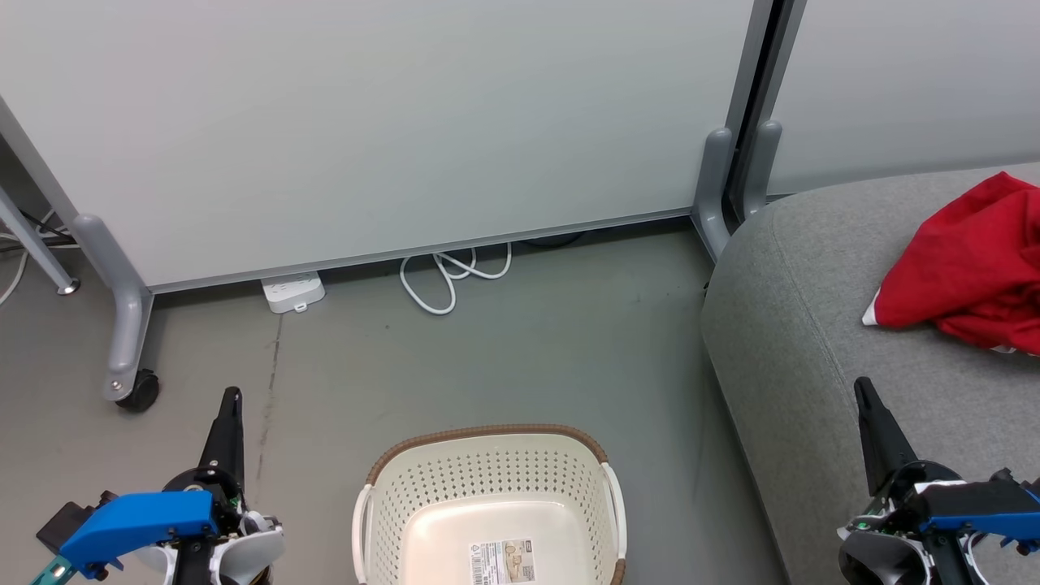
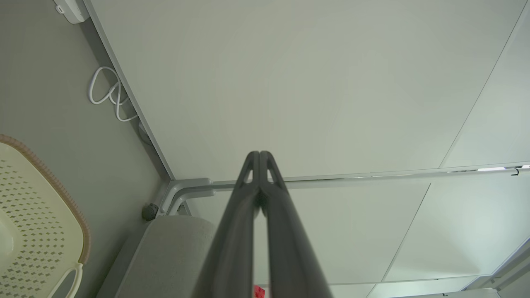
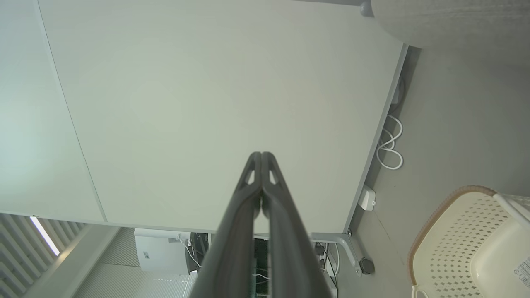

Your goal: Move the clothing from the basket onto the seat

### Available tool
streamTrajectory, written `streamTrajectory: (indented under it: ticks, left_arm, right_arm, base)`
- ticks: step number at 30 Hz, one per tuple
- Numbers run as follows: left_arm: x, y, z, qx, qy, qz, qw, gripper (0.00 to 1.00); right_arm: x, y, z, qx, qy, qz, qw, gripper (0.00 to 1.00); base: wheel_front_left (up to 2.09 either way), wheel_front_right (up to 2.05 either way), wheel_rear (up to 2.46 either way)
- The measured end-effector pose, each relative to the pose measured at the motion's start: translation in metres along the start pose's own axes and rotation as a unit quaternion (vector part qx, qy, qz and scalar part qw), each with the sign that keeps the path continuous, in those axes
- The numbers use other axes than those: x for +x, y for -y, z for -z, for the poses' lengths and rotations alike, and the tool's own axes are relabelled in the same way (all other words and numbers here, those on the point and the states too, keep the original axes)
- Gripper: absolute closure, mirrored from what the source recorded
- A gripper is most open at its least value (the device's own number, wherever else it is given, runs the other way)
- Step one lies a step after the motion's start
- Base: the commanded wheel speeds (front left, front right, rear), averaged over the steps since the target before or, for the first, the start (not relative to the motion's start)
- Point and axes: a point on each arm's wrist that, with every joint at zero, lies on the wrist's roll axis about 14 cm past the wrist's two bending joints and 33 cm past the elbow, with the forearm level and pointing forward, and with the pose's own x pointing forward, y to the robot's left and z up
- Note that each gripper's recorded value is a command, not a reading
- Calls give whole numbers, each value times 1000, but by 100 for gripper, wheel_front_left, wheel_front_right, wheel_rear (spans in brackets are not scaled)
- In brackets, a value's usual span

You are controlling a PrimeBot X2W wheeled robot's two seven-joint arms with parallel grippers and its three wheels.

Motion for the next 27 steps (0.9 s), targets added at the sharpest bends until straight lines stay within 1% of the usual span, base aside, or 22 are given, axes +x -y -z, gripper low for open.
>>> streamTrajectory:
  ticks: [9,27]
  left_arm:
    - [2,3,1,-30,-4,6,1000,100]
    - [3,4,0,-31,-3,7,999,100]
  right_arm:
    - [-1,-2,-2,30,1,-4,1000,100]
    - [0,-2,-2,31,1,-5,999,100]
  base:
    - [0,0,0]
    - [0,0,0]
